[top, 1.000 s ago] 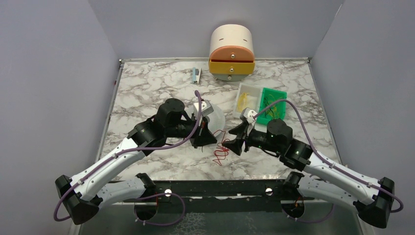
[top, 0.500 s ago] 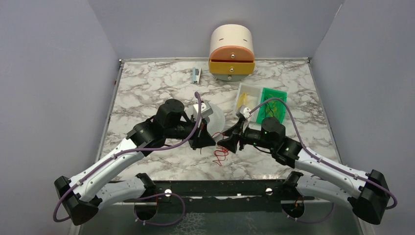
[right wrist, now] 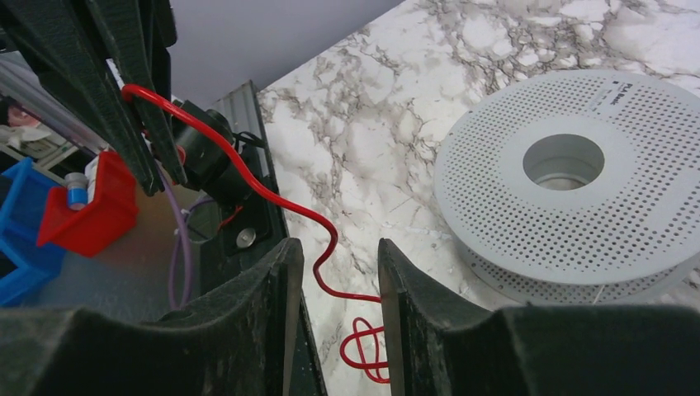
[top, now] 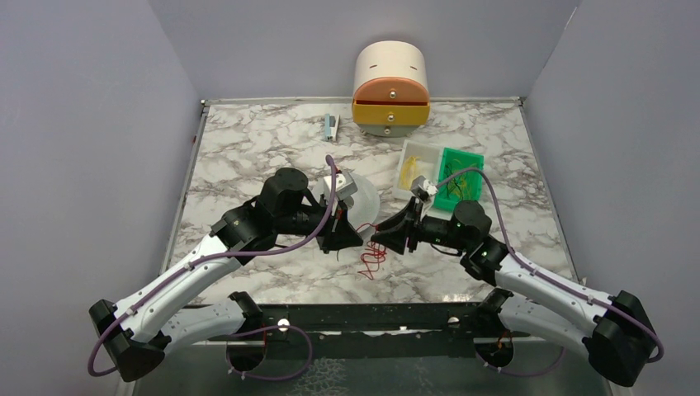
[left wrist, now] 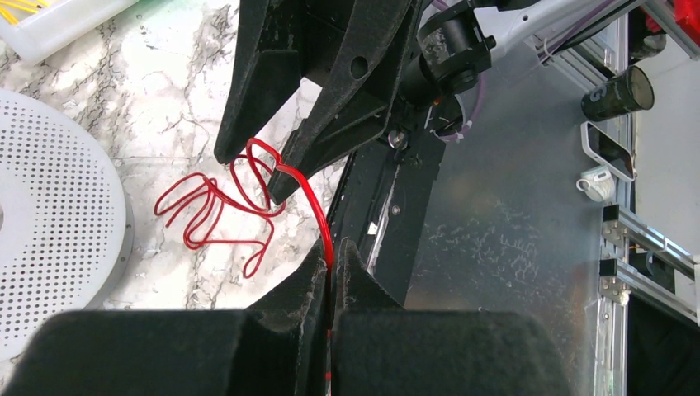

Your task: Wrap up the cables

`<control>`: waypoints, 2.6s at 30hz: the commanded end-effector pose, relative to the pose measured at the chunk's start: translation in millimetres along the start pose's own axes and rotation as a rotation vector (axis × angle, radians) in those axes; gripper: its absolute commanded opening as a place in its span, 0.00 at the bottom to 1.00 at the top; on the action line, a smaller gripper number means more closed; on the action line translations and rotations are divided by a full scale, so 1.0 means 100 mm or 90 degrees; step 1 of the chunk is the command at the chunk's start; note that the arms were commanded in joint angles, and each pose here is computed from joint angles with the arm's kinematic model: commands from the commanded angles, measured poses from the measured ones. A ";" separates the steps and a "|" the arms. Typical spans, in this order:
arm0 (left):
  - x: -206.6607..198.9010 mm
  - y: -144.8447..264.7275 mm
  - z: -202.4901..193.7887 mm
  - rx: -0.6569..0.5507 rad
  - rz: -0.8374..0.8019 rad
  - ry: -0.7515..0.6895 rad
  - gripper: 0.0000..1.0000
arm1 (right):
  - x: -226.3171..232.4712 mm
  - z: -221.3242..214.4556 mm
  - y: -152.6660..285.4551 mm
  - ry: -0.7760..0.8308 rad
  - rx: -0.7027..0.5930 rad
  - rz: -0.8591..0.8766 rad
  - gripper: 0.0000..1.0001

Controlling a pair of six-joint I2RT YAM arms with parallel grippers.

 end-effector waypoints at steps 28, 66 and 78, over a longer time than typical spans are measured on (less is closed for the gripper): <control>0.00 -0.02 -0.03 0.000 -0.017 0.008 0.00 | 0.13 0.21 0.05 0.020 -0.097 0.068 0.01; 0.33 -0.04 0.11 -0.005 0.221 -0.051 0.54 | 0.11 0.62 0.34 0.052 -0.012 -0.249 0.01; 0.56 -0.16 0.20 0.022 0.329 -0.045 0.58 | -0.14 0.60 0.47 -0.054 -0.028 -0.542 0.01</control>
Point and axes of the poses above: each gripper's point midway between its finger pads, its own y axis back along the fingers, its own x axis along the line the jaws close on, z = x × y, the point moved 10 cm from there along y, back along the fingers, and after that the axes turned 9 degrees about -y, right-handed, at the moved point
